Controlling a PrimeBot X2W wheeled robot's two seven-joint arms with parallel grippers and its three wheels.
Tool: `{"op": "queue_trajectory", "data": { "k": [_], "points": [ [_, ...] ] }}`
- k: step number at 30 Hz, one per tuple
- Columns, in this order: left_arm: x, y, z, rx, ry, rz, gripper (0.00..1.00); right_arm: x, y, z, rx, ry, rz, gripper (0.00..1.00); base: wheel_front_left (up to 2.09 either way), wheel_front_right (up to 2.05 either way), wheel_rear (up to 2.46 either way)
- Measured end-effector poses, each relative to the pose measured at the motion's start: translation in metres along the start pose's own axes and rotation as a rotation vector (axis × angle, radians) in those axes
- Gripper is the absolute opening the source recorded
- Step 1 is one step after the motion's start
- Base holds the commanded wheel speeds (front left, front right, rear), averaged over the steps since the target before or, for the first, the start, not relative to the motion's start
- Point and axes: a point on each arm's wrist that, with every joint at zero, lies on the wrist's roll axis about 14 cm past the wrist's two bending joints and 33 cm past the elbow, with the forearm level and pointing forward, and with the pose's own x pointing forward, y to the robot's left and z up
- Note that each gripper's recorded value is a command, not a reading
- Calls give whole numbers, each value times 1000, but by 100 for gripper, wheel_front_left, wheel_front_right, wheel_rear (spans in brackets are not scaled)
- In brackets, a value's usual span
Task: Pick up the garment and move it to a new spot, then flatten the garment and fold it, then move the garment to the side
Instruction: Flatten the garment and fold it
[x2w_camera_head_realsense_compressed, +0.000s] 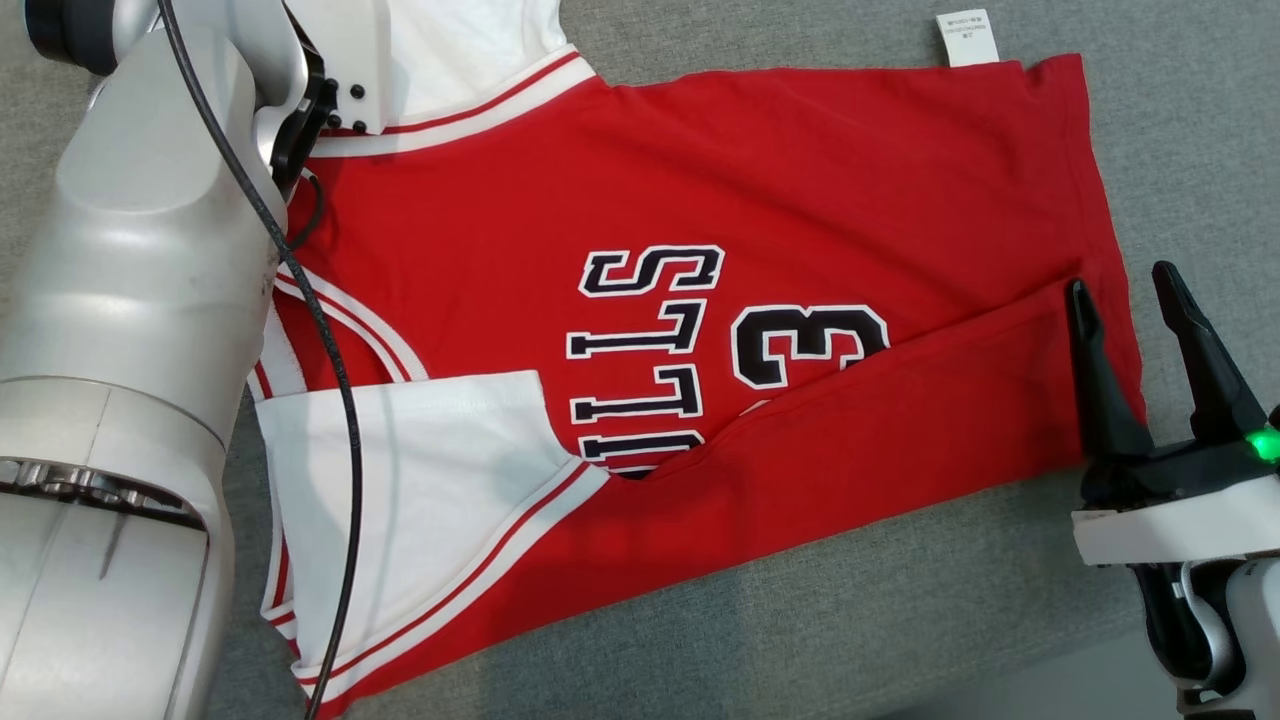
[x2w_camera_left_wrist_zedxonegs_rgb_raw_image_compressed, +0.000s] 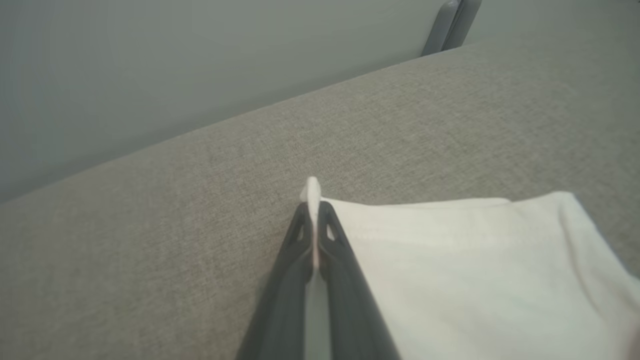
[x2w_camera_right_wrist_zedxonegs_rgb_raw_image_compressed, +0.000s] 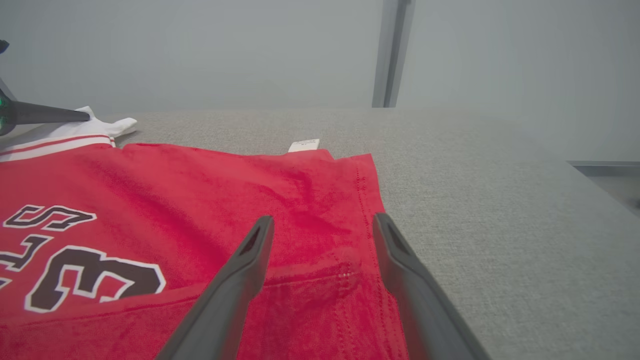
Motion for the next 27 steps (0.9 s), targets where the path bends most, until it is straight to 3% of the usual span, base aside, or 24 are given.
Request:
{"op": "queue_trajectory", "data": {
  "k": [14,27],
  "points": [
    [-11,4,24,-125,-47,-36,0,48,-12,9,112,78,93,100,0,0,0],
    [-10,-3,36,-106,-80,-90,0,89,-28,6,254,258,107,100,0,0,0]
  ]
}}
